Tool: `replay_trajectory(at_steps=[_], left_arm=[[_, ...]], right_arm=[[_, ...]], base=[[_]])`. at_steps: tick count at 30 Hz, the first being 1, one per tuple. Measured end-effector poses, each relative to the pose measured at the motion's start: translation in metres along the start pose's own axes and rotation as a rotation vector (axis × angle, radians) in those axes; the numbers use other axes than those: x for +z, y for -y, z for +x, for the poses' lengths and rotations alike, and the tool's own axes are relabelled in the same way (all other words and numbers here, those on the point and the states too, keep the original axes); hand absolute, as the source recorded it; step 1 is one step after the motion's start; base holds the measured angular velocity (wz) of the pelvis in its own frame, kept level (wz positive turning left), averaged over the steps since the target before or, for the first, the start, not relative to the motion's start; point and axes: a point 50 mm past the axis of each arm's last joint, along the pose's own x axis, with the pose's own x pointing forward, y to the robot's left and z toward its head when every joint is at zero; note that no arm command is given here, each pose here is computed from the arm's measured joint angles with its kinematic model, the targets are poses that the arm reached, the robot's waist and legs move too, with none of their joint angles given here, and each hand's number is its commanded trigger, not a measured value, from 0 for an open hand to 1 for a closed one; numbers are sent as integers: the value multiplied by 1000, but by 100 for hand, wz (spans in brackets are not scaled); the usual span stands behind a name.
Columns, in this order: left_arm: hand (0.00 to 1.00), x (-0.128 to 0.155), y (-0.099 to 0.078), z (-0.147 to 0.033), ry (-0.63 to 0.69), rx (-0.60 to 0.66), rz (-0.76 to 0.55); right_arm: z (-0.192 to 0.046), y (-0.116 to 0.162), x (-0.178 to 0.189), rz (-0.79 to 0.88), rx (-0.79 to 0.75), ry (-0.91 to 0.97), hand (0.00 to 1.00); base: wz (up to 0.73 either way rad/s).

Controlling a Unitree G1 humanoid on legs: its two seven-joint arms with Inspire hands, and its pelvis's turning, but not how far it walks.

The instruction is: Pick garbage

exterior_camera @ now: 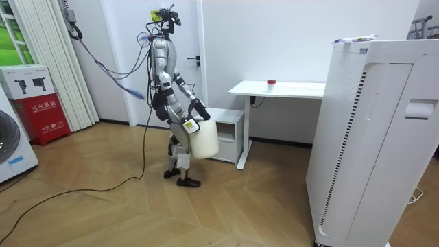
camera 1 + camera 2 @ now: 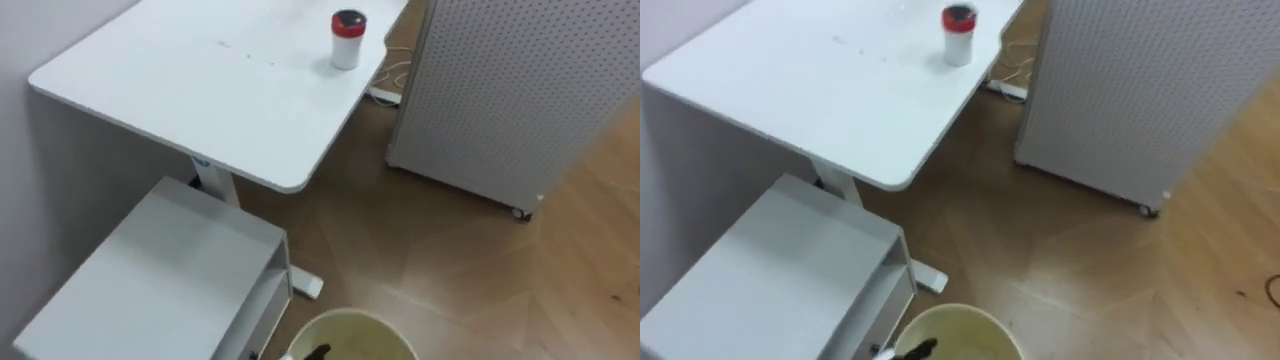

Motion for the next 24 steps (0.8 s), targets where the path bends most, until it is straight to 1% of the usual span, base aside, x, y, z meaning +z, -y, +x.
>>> replay_trajectory(at_steps=[1, 3, 8, 11, 16, 17, 19, 21, 22, 24], left_arm=[[0, 2, -1, -1, 13, 6, -1], [0, 15, -7, -3, 84, 40, -9], [0, 17, -9, -13, 133, 82, -13], [0, 24, -13, -20, 182, 124, -15], [0, 27, -34, -36, 230, 281, -72], [0, 28, -37, -42, 248, 330, -89], [0, 36, -42, -50, 302, 386, -94], [0, 54, -51, -56, 404, 466, -98], [0, 56, -54, -60, 439, 510, -105], [0, 57, -60, -63, 456, 571, -111]], right_arm=[[-1, 2, -1, 1, -5, -3, 100], [-6, 11, -7, -3, -18, -11, 100], [-10, 12, -15, -1, -6, -28, 100], [-12, 14, -17, -18, -3, -36, 100], [-12, 13, -19, -62, 23, -47, 100], [-12, 13, -19, -67, 26, -49, 100], [-14, 14, -22, -63, 21, -55, 100], [-15, 15, -25, -60, 17, -64, 100], [-16, 13, -27, -64, 20, -71, 100], [-17, 14, -28, -67, 22, -71, 100]], base=[[-19], [-2], [-13], [-15], [-60], [-78], [-71], [-88], [-93], [-33]])
